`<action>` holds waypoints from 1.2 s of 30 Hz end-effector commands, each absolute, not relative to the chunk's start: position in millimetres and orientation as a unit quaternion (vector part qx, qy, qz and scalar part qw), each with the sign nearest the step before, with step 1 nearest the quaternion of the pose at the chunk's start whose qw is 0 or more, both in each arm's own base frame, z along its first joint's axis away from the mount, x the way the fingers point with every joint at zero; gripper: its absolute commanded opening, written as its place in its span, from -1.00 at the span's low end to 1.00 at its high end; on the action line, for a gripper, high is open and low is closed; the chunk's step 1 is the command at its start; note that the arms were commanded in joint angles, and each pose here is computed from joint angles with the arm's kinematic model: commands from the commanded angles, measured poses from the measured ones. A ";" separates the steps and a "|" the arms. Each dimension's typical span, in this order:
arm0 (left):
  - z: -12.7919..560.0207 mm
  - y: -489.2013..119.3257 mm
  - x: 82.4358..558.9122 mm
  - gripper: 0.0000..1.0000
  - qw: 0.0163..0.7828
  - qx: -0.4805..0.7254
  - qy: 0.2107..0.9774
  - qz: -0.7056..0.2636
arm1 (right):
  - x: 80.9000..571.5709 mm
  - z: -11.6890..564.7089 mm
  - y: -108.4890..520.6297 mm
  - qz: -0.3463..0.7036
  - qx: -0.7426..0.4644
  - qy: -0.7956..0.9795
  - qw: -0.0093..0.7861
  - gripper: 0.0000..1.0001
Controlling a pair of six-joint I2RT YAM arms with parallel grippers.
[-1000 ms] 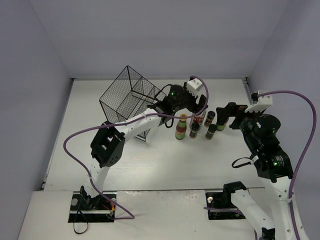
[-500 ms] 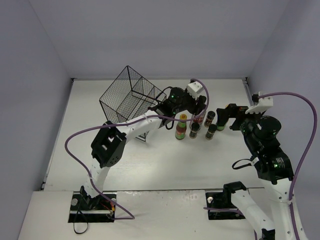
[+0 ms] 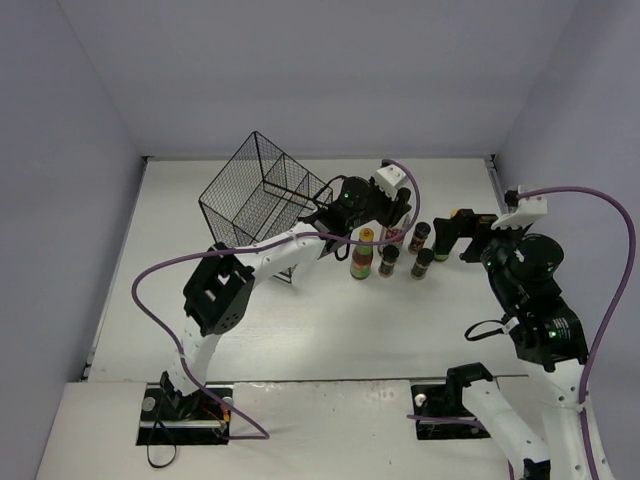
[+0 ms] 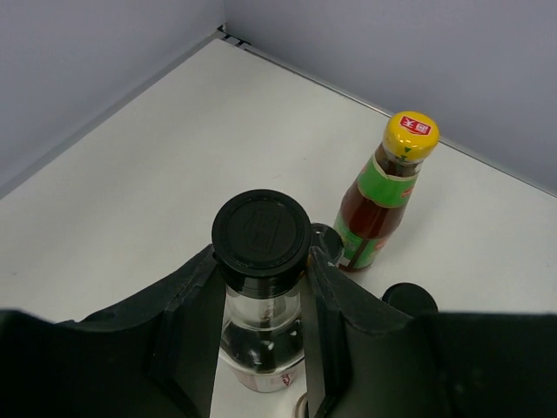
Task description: Organize the condiment bottles
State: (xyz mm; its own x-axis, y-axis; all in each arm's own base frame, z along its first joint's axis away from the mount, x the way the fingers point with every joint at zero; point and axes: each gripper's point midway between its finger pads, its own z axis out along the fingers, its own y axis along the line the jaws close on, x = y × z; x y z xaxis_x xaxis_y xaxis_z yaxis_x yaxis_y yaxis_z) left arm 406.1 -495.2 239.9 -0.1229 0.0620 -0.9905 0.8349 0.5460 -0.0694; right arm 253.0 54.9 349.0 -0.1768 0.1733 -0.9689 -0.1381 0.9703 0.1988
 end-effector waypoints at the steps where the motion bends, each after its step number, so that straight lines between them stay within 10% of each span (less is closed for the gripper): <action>1: 363.1 -489.1 415.1 -1.00 0.691 0.294 0.562 -0.347 | 255.3 366.9 57.2 0.124 0.003 0.735 0.666 1.00; 19: 478.1 -450.5 428.0 -1.00 0.755 0.249 0.527 -0.300 | 248.7 370.8 54.9 0.124 0.004 0.731 0.672 1.00; 36: 573.9 -274.4 449.2 -1.00 0.802 0.153 0.552 -0.169 | 246.0 371.8 64.1 0.148 -0.006 0.732 0.666 1.00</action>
